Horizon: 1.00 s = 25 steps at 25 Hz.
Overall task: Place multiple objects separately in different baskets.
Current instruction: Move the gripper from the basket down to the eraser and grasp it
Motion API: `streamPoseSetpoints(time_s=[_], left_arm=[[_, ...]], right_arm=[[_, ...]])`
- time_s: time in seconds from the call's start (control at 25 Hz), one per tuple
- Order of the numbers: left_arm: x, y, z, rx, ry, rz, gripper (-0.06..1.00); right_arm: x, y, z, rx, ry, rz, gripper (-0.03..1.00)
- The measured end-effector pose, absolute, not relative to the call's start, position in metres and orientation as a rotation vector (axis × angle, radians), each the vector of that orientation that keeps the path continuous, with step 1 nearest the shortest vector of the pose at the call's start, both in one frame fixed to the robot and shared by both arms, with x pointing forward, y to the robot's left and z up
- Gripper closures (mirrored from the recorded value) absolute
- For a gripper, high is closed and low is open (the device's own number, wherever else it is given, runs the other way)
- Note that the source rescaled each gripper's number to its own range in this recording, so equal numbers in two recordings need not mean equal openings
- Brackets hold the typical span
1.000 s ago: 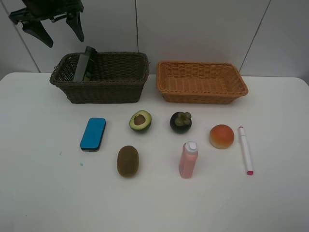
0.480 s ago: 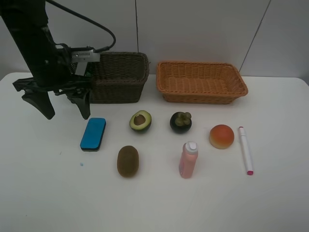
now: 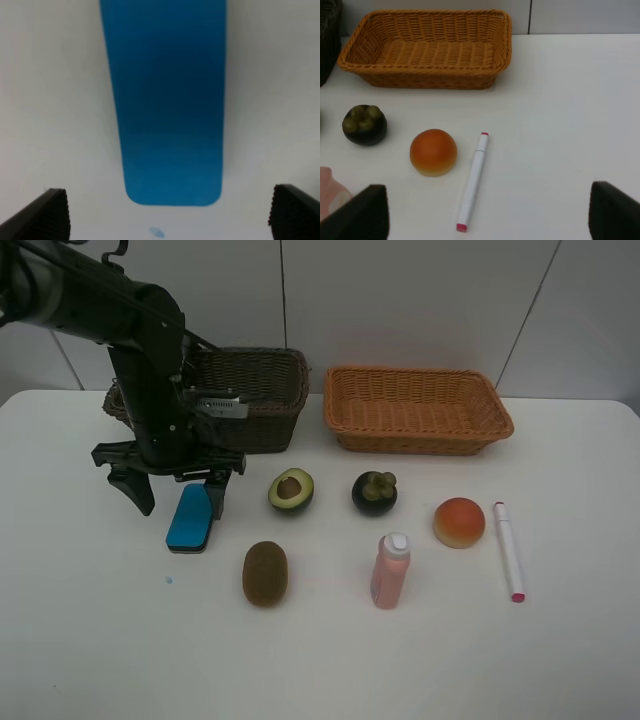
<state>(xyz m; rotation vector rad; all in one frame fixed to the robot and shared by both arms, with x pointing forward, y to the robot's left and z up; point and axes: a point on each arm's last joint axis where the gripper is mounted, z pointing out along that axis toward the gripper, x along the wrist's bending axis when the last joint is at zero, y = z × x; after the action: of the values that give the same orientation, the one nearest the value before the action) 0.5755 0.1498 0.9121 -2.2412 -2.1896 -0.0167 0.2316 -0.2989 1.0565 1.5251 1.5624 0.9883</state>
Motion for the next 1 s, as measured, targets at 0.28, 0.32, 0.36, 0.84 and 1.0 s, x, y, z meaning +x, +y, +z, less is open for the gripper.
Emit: streamPoseSetpoints(time_s=[0.28,0.32,0.36,0.84,1.0], left_arm=[[0.585,0.149,0.892,-2.248,-2.215,-0.087,-0.06],[0.585,0.149,0.886,-2.247,-2.212,-0.084,-0.06],[0.586,0.149,0.881,-2.242,-2.210,-0.079,-0.06],[0.586,0.146,0.865,-2.209,-2.224,-0.036,0.58],[0.586,0.147,0.866,-2.207,-2.220,-0.034,0.64]], right_arm=[[0.232,-0.299,1.056,1.525,1.562,0.988,-0.03],[0.232,-0.299,1.056,1.525,1.562,0.988,-0.03],[0.232,-0.299,1.056,1.525,1.562,0.988,-0.03],[0.232,-0.299,1.056,1.525,1.562,0.988,-0.03],[0.232,-0.299,1.056,1.525,1.562,0.988,-0.03]])
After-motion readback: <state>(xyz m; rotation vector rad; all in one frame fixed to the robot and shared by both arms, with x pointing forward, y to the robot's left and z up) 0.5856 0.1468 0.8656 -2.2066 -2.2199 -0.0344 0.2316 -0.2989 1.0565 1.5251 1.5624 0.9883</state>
